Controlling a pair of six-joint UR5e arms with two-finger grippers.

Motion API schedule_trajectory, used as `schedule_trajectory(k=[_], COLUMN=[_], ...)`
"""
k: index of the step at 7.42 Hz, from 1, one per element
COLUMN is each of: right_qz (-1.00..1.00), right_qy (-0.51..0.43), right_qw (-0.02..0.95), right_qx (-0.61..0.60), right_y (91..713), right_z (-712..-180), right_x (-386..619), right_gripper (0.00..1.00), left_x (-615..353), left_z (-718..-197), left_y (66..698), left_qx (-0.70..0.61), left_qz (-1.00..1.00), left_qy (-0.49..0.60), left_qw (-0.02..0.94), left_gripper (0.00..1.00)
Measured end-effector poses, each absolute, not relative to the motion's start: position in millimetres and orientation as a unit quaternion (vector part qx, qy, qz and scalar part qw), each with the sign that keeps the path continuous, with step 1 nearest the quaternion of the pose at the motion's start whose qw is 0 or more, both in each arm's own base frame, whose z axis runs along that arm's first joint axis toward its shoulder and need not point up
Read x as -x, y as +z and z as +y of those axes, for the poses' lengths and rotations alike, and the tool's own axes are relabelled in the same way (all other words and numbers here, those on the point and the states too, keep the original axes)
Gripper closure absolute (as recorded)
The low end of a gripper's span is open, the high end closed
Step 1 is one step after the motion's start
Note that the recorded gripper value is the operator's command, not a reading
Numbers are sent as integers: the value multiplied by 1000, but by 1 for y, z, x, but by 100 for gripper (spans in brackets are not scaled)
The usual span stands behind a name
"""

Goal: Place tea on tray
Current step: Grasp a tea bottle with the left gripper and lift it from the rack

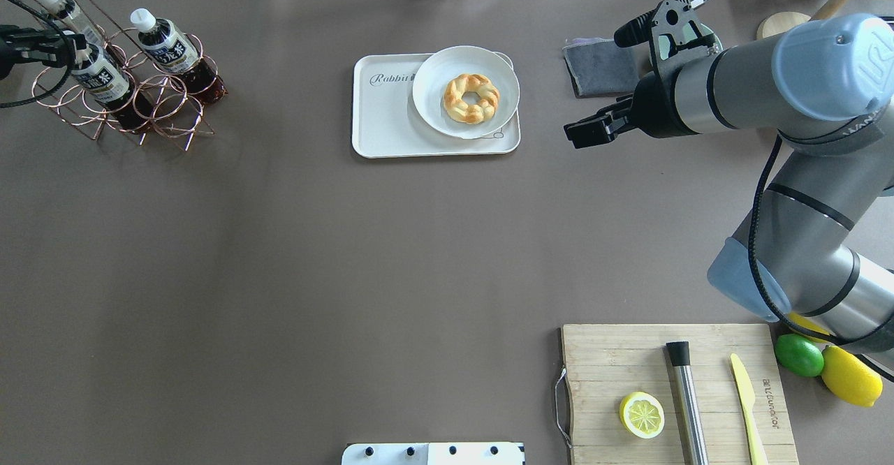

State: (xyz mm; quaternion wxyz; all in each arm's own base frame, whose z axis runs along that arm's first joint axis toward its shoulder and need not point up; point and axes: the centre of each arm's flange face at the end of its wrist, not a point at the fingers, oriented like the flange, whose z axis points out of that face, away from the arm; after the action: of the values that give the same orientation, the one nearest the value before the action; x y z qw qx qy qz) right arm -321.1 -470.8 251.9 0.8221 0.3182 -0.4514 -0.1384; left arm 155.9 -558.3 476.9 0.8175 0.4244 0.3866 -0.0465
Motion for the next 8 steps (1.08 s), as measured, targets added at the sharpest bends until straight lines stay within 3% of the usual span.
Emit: schedule_trajectory(k=[5, 8], right_qz=[-450, -450], right_qy=[-135, -136], right_qw=[822, 822], right_qx=[-322, -322], right_y=[251, 251], right_z=[-471, -470], right_x=[320, 319], right_gripper=[0, 0], left_x=[-64, 1], left_z=[-556, -532], left_y=[455, 395], left_qx=[-406, -391], left_qz=[435, 457], left_qy=[-44, -54], left_qw=[803, 797], left_gripper=[100, 100])
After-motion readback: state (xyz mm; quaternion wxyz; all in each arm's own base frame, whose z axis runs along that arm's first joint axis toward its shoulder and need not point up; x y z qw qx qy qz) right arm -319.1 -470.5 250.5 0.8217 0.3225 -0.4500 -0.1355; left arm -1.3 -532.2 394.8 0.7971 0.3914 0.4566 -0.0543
